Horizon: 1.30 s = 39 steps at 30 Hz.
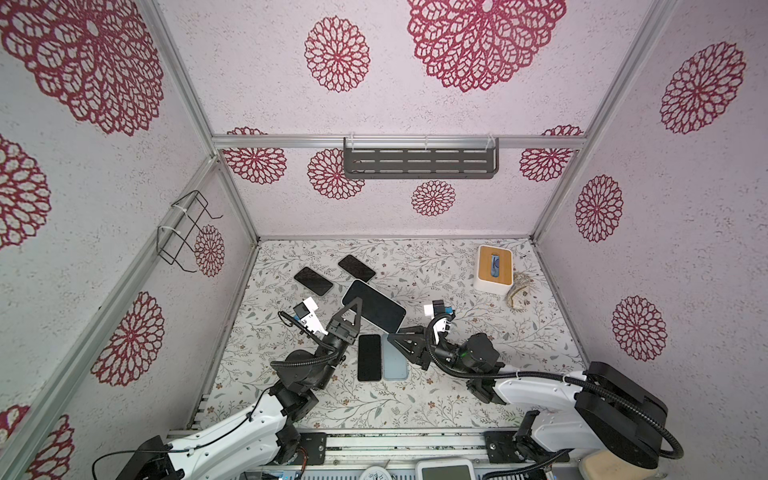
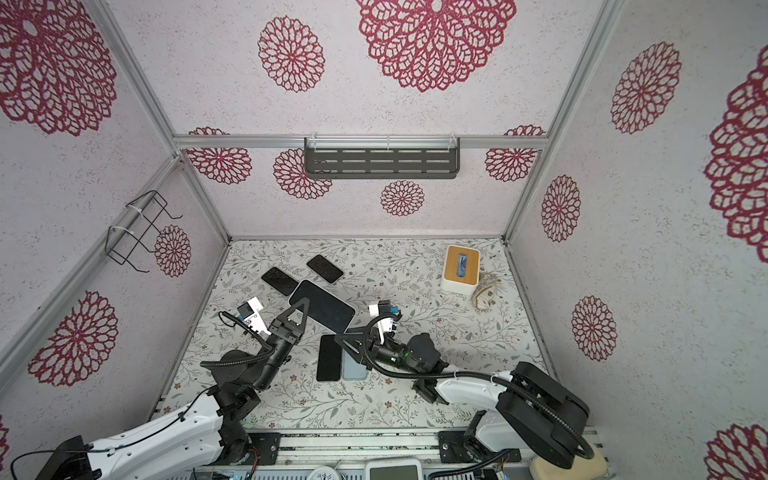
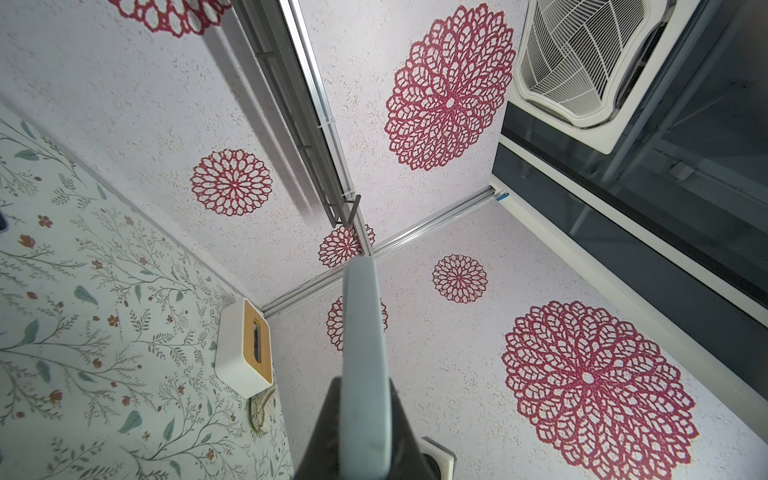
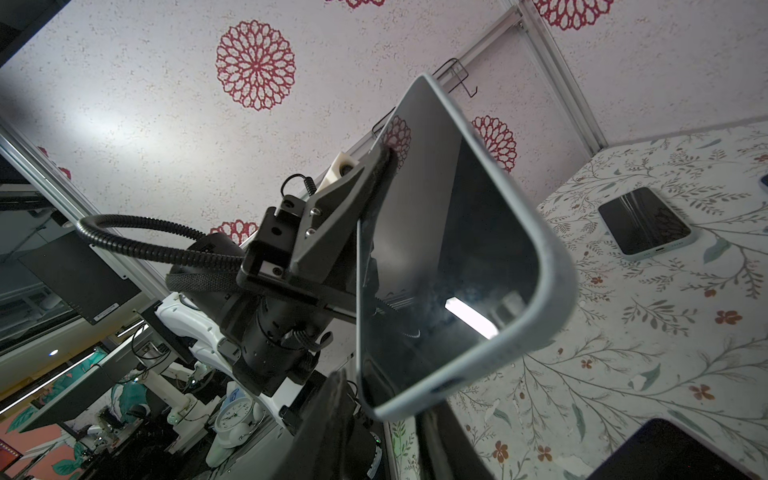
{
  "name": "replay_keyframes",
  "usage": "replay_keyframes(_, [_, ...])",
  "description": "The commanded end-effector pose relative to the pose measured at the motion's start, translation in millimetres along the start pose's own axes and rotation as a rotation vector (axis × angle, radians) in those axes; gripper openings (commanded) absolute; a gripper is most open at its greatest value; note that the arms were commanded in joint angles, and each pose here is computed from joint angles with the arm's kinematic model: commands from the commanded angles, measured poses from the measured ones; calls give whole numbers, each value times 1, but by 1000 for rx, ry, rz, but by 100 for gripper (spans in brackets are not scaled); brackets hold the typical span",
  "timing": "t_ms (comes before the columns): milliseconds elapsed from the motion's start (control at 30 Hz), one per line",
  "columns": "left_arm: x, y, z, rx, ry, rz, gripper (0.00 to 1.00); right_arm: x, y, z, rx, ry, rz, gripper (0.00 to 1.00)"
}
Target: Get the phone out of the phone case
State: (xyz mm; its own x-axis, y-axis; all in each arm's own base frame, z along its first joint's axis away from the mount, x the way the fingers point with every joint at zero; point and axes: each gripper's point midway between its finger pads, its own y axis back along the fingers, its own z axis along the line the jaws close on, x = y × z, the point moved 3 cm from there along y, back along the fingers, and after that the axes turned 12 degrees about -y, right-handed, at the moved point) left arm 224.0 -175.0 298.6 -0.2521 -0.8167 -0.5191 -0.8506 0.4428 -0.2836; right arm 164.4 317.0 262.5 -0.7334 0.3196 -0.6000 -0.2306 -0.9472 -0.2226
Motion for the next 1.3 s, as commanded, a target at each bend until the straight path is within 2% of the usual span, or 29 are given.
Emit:
replay_keyframes(0, [-7, 0, -13, 52, 21, -32, 0, -16, -6, 29, -111, 41, -39, 28])
replay_keyframes(167, [-5, -1, -13, 55, 17, -25, 0, -16, -7, 29, -106, 41, -34, 22])
replay_keyframes(900, [1, -4, -14, 69, 7, 6, 0, -19, -7, 35, -111, 69, -25, 6])
replay_keyframes(933, [2, -3, -14, 68, 7, 7, 0, -19, -7, 36, -113, 67, -24, 7])
replay_keyframes(967, [2, -2, -13, 66, 10, 4, 0, -19, -6, 35, -113, 66, -24, 13])
replay_keyframes(1000, [1, -2, -12, 62, 10, 0, 0, -18, -5, 36, -117, 65, -25, 26])
replay_keyframes(1067, [1, -1, -11, 60, 11, -1, 0, -18, -3, 36, -122, 57, -30, 37])
replay_keyframes(1167, [0, 0, -11, 60, 12, -5, 0, -20, 0, 33, -118, 39, -45, 38])
replay_keyframes(1267, [0, 0, -11, 60, 13, -7, 0, -22, 1, 32, -127, 28, -56, 33])
